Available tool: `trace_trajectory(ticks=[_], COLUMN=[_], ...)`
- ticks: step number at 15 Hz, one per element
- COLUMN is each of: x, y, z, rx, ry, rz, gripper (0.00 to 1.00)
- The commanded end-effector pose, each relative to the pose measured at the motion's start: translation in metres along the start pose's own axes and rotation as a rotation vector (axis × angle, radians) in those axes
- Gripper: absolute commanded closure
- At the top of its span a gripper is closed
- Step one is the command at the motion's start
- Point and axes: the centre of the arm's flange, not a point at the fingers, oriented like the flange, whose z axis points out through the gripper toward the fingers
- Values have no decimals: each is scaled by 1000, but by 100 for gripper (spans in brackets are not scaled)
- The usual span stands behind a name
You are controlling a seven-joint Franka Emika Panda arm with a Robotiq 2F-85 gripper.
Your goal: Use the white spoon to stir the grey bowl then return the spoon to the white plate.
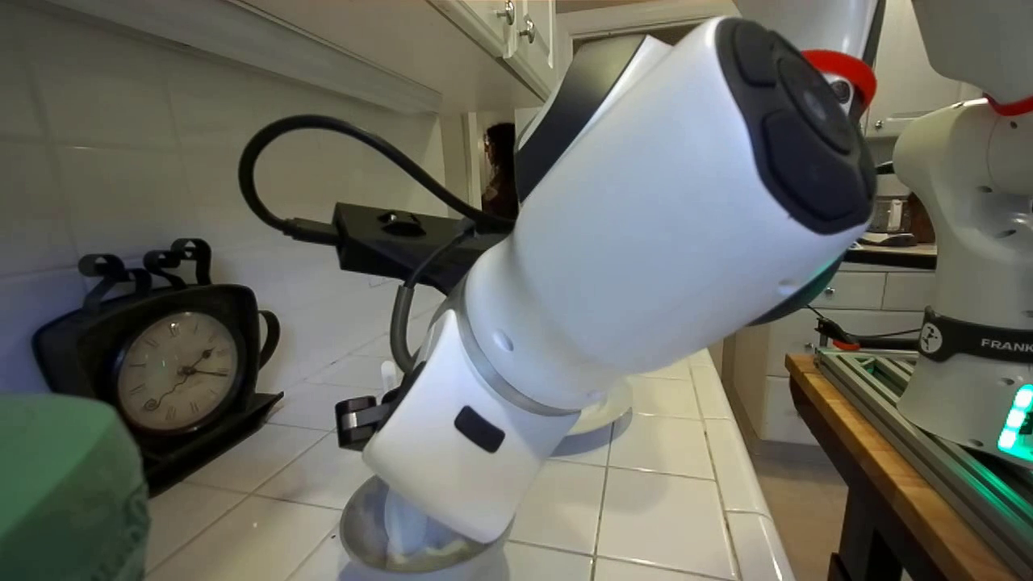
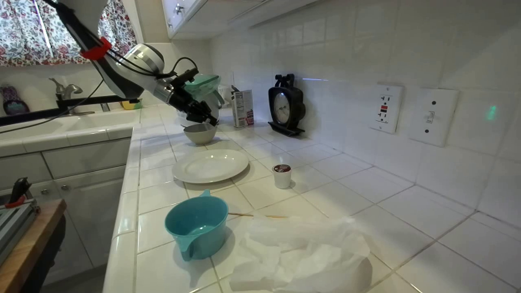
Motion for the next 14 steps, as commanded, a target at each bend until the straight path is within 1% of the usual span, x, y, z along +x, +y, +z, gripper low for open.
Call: trace_trajectory(ticks=[1, 4, 9, 14], x=[1, 3, 21, 24], y=[-5, -12, -8, 10], z=[-5, -18, -44, -39], rx=[5, 11, -29, -55], ry=[-16, -6, 29, 21], rz=[-13, -24, -45, -31], gripper=[97, 97, 97, 97])
